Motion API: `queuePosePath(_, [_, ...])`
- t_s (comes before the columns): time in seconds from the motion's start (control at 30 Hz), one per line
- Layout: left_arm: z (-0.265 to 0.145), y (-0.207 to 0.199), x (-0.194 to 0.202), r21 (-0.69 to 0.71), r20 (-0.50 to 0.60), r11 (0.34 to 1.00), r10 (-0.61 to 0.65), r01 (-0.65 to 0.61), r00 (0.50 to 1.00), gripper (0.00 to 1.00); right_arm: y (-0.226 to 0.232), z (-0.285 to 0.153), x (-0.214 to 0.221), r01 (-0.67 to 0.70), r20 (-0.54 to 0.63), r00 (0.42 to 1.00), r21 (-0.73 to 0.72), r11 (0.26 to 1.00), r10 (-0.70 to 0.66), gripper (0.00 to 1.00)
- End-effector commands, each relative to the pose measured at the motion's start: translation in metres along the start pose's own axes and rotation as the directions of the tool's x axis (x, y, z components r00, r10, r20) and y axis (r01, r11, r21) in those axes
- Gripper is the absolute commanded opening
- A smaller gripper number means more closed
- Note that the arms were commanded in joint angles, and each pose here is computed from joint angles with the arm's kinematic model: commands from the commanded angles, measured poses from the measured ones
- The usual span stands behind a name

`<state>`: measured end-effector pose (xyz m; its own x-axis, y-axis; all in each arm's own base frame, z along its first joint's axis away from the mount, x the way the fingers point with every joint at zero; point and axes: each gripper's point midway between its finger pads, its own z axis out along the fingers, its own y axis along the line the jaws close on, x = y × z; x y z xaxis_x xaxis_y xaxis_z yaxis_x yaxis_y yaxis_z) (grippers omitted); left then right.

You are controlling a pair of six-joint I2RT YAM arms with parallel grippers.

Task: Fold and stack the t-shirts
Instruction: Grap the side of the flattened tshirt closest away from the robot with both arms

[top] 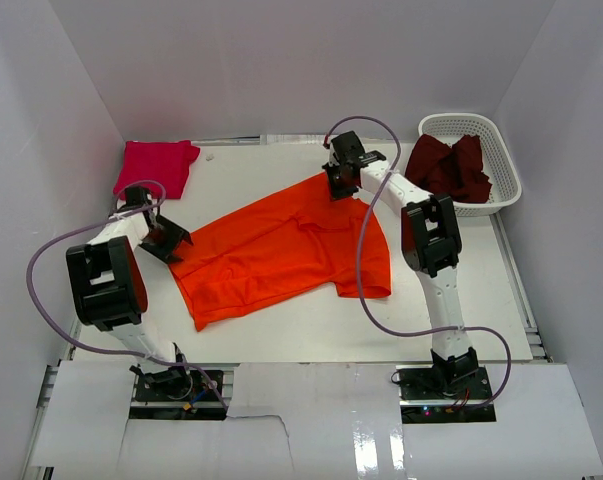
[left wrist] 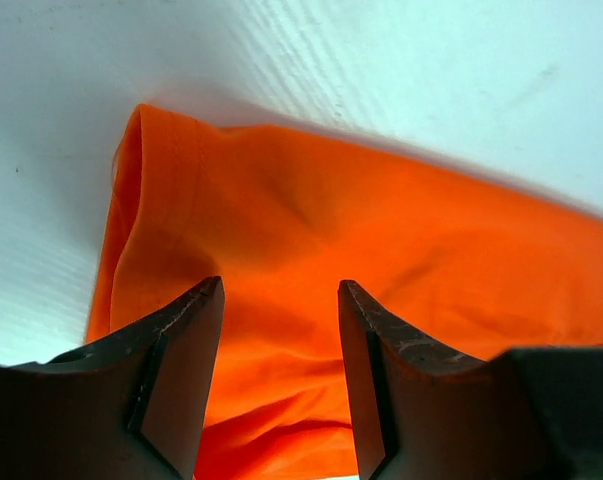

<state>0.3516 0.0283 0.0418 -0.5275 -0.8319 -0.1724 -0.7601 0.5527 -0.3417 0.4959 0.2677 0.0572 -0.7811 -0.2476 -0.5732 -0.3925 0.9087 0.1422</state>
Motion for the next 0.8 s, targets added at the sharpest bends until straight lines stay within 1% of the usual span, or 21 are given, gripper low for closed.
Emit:
queuePosePath(0.0, [0.007, -0.002, -0.007, -0.008, 0.004, 1.000, 0.015, -0.015, 1.000, 0.59, -0.011, 0.008, 0.012, -0.006, -0.047, 0.999, 0.023, 1.000, 0.007, 0.08])
queuePosePath(0.23, [0.031, 0.001, -0.012, -0.044, -0.023, 0.999, 0.027, -0.028, 0.999, 0.59, -0.024, 0.021, 0.033, -0.056, -0.116, 0.991, 0.025, 0.998, 0.058, 0.08])
queuePosePath(0.4, [0.044, -0.017, -0.034, -0.027, -0.010, 0.998, 0.056, -0.056, 0.998, 0.59, -0.047, 0.025, 0.044, -0.117, -0.146, 0.981, 0.065, 0.991, 0.126, 0.08])
queuePosePath(0.47, [0.057, -0.022, -0.035, -0.021, -0.039, 0.996, 0.082, -0.083, 0.996, 0.59, -0.062, 0.023, 0.048, -0.148, -0.148, 0.976, 0.094, 0.985, 0.161, 0.08])
queuePosePath(0.5, [0.057, -0.037, -0.048, 0.008, -0.019, 0.995, 0.096, -0.096, 0.995, 0.59, -0.066, 0.022, 0.049, -0.157, -0.149, 0.974, 0.102, 0.982, 0.171, 0.08])
queuePosePath(0.57, [0.065, -0.053, -0.050, 0.041, -0.028, 0.989, 0.141, -0.140, 0.990, 0.59, -0.080, 0.020, 0.051, -0.179, -0.147, 0.969, 0.123, 0.976, 0.196, 0.08])
queuePosePath(0.6, [0.073, -0.069, -0.062, 0.049, -0.006, 0.985, 0.166, -0.166, 0.986, 0.59, -0.088, 0.019, 0.052, -0.193, -0.145, 0.966, 0.134, 0.972, 0.212, 0.08])
queuePosePath(0.67, [0.082, -0.089, -0.063, 0.038, 0.013, 0.974, 0.222, -0.222, 0.975, 0.59, -0.093, 0.018, 0.053, -0.202, -0.143, 0.965, 0.139, 0.970, 0.221, 0.08])
queuePosePath(0.7, [0.090, -0.107, -0.073, 0.064, 0.029, 0.967, 0.245, -0.246, 0.969, 0.59, -0.099, 0.016, 0.052, -0.207, -0.139, 0.964, 0.142, 0.968, 0.227, 0.08])
queuePosePath(0.77, [0.096, -0.129, -0.070, 0.096, 0.025, 0.956, 0.275, -0.276, 0.961, 0.59, -0.103, 0.017, 0.051, -0.212, -0.137, 0.963, 0.142, 0.967, 0.232, 0.08])
